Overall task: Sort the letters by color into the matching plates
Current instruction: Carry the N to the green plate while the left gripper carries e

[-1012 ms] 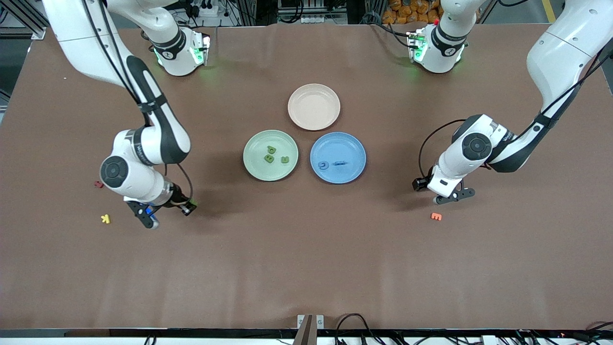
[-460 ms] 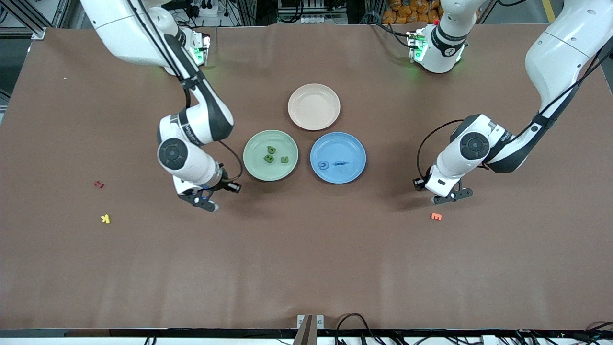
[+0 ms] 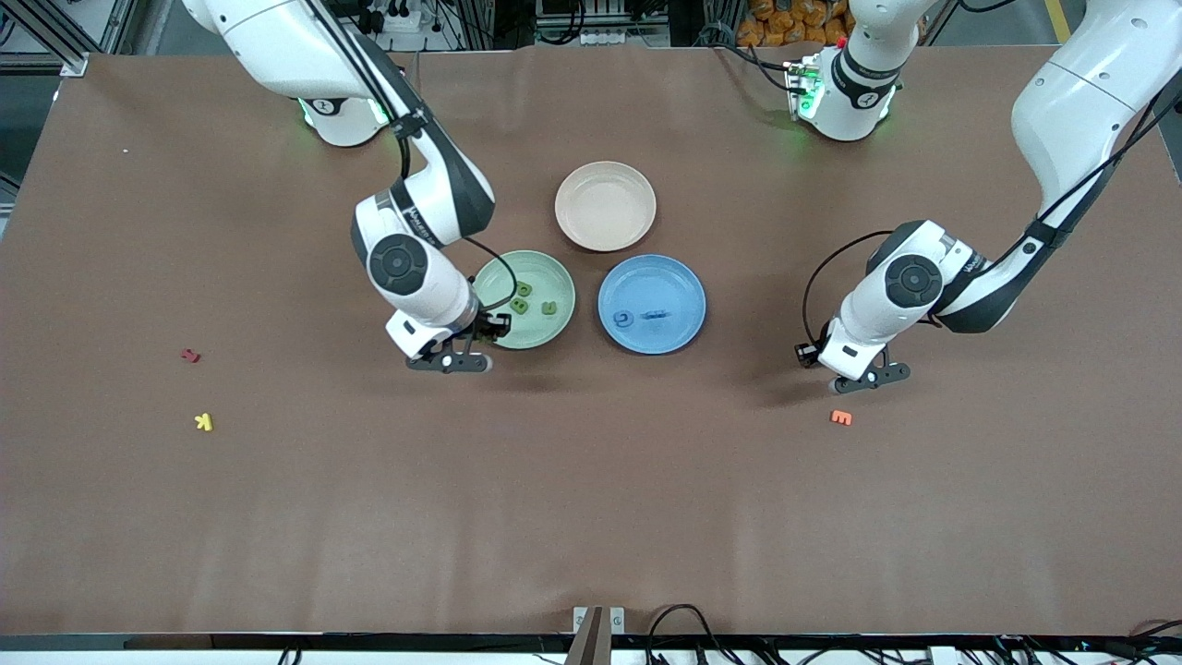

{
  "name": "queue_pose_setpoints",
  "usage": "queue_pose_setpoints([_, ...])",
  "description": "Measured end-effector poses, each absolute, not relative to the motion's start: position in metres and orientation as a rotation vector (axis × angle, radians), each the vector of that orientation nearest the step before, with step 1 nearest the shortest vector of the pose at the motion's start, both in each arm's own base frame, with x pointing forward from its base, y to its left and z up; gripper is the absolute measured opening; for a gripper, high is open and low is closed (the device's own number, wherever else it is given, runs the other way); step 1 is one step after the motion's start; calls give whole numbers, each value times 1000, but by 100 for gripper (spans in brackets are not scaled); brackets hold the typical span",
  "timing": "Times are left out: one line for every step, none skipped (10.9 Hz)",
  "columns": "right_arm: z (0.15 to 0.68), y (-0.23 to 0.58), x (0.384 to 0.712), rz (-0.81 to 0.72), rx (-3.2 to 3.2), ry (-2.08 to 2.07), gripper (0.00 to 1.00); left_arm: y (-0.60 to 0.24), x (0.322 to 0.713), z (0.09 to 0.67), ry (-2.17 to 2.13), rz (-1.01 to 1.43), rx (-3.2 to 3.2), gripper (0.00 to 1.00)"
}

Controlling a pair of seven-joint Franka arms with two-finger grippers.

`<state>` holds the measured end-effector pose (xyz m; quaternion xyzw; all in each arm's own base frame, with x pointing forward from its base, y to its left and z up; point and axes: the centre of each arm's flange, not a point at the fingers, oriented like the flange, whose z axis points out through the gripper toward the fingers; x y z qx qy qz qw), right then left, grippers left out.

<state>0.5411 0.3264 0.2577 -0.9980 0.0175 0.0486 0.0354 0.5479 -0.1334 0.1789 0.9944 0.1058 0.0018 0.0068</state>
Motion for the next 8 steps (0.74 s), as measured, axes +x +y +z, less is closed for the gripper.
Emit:
queue_pose_setpoints([257,335,535,145,-3086,-20,33,-138,548,180,318,9,3112,37])
queue_pose_setpoints([257,343,529,131,-3109,-115,33,-145,547,182,306,17,3113,37])
queue_pose_setpoints([256,352,523,120,-3124,-212,33,-151,548,185,314,26,3109,37])
queue_pose_setpoints([255,361,516,118,-3128,-295,33,-158,548,188,319,33,3104,37])
queue_pose_setpoints([254,369,509,116,-3129,-355,33,-164,547,190,325,34,3104,37])
queue_pose_setpoints([252,377,503,116,-3132,-402,33,-173,547,194,330,30,3112,37])
queue_pose_setpoints([250,384,496,117,-3136,-442,33,-183,547,200,338,20,3127,37])
queue_pose_setpoints([247,390,491,121,-3137,-467,33,-193,547,208,330,18,3140,37])
